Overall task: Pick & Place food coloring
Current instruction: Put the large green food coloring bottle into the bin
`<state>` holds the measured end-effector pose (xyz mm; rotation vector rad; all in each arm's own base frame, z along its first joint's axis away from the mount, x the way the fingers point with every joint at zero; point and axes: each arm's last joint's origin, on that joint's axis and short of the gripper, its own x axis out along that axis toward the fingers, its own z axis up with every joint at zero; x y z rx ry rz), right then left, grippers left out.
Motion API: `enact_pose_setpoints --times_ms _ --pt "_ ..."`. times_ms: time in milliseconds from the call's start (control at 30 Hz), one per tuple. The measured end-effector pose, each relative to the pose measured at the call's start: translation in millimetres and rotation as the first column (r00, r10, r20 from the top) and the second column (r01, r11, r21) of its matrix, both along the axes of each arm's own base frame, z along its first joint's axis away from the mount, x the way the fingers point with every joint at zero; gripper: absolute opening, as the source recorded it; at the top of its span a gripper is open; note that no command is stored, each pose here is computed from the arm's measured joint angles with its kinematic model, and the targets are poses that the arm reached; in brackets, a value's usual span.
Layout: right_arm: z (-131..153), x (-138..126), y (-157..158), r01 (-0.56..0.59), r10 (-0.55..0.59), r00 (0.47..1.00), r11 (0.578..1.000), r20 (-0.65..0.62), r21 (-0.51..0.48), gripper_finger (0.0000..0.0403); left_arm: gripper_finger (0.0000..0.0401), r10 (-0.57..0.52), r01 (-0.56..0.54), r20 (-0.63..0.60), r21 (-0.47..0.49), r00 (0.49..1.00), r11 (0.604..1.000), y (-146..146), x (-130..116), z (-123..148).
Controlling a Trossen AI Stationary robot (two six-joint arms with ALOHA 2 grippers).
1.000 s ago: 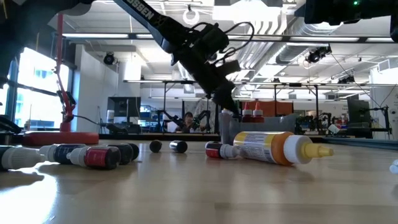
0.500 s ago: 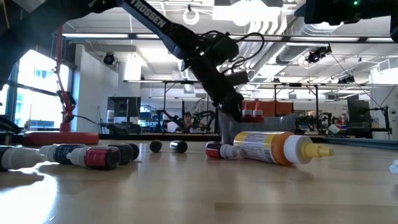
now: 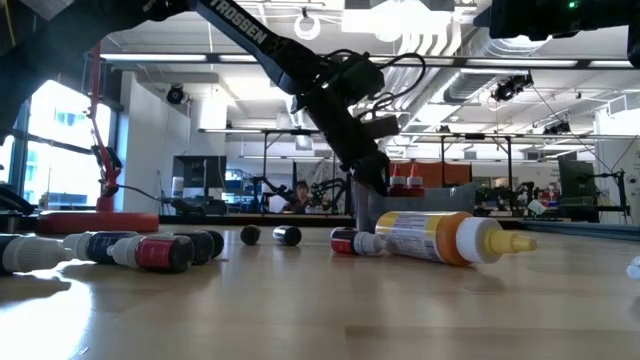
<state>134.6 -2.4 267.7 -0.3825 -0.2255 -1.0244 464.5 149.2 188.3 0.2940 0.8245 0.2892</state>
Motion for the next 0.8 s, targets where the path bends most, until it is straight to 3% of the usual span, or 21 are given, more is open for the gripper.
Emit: enact_pose_setpoints --times_ms 233,400,800 --pt "0.0 0.0 0.0 -0.001 0.001 1.000 1.000 0.001 0.000 0.0216 0.0000 0.047 -0.046 -0.015 0.074 0.999 0.996 2.8 -0.4 0.9" --pt "0.0 0.0 0.0 -0.001 0.001 1.000 1.000 0.002 0.001 0.0216 0.0000 0.048 -0.047 -0.006 0.076 0.999 0.996 3.0 0.2 1.4" --pt "0.1 -0.1 0.0 0.000 0.000 1.000 1.000 0.000 0.000 0.0216 0.0000 -0.005 0.009 -0.120 0.034 0.993 0.999 -3.6 -5.7 -7.0"
